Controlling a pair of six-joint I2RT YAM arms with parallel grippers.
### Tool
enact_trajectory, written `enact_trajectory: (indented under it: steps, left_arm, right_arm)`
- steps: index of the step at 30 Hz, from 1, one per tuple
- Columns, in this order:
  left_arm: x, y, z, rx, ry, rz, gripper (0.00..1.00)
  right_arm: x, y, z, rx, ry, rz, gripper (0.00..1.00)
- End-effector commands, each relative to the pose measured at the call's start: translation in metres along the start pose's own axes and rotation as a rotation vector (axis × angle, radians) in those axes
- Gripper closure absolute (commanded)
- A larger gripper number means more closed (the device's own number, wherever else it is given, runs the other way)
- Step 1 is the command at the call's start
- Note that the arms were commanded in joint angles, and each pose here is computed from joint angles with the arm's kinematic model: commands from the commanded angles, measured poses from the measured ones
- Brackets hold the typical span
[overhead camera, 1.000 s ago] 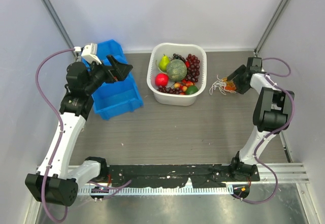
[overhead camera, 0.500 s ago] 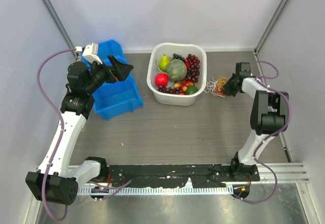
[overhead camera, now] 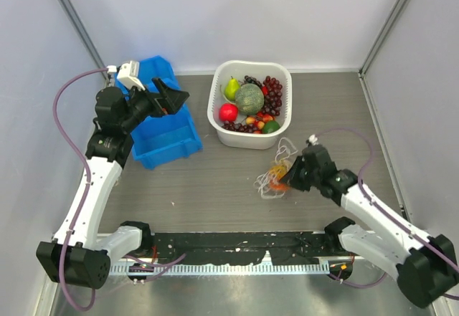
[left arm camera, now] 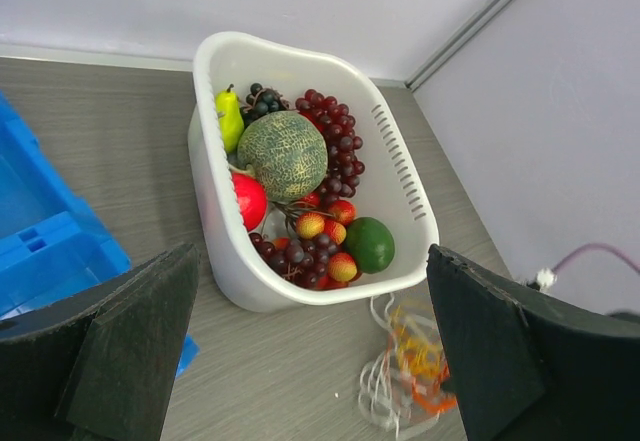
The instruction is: Untangle the cables
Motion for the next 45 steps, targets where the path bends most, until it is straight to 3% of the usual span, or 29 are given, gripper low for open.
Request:
enact_trajectory:
  steps: [1, 4, 10, 14, 19, 21, 25, 29, 34, 40, 42, 45]
  left_arm:
    - [0.005, -0.001, -0.003, 0.006, 0.038, -0.01, 0.0]
    - [0.01, 0.002, 0.0, 0.003, 0.033, 0.006, 0.02]
    - [0.025, 0.025, -0.013, 0.02, 0.044, 0.121, 0.09]
    - [0.02, 0.054, -0.03, -0.067, 0.093, 0.246, 0.15]
    - [-0.007, 0.114, -0.04, -0.153, 0.163, 0.336, 0.18]
    - [-0.017, 0.147, -0.043, -0.161, 0.181, 0.395, 0.19]
    - [-0.028, 0.212, -0.045, -0.093, 0.199, 0.524, 0.18]
    - [-0.021, 0.248, -0.037, 0.037, 0.081, 0.581, 0.19]
    - [-0.003, 0.282, -0.032, 0.069, 0.053, 0.714, 0.34]
    - [0.003, 0.307, -0.024, 0.085, 0.023, 0.766, 0.3]
    - [0.007, 0.312, -0.022, 0.084, 0.013, 0.773, 0.34]
    - [0.012, 0.317, -0.023, 0.075, 0.011, 0.792, 0.48]
  right_arm:
    - [-0.011, 0.044, 0.029, -0.028, -0.213, 0.044, 0.99]
    - [-0.017, 0.052, 0.056, -0.149, -0.339, 0.036, 0.99]
    - [-0.013, 0.083, 0.101, -0.347, -0.484, 0.166, 0.98]
    - [-0.015, 0.083, 0.099, -0.429, -0.392, 0.151, 0.95]
    - [-0.02, 0.074, 0.075, -0.479, -0.24, 0.083, 0.66]
    - [-0.024, 0.069, 0.07, -0.478, -0.199, 0.051, 0.6]
    - [-0.032, 0.06, 0.069, -0.466, -0.188, -0.012, 0.6]
    - [-0.035, 0.059, 0.07, -0.469, -0.209, -0.025, 0.6]
    - [-0.029, 0.066, 0.064, -0.484, -0.188, 0.022, 0.61]
    - [-0.023, 0.08, 0.066, -0.453, -0.275, 0.074, 0.61]
    - [-0.021, 0.082, 0.066, -0.444, -0.289, 0.08, 0.61]
    - [-0.019, 0.083, 0.066, -0.45, -0.284, 0.085, 0.61]
Point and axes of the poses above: each gripper's point midway between its finger pads, its own x axis out along the fingers, its own z axis along the line the jaws close on, y = z × x, the point moved 7 cm from there along -x, back along the fingers, and after that the axes turned 8 degrees about -x, right-handed, at the moved point
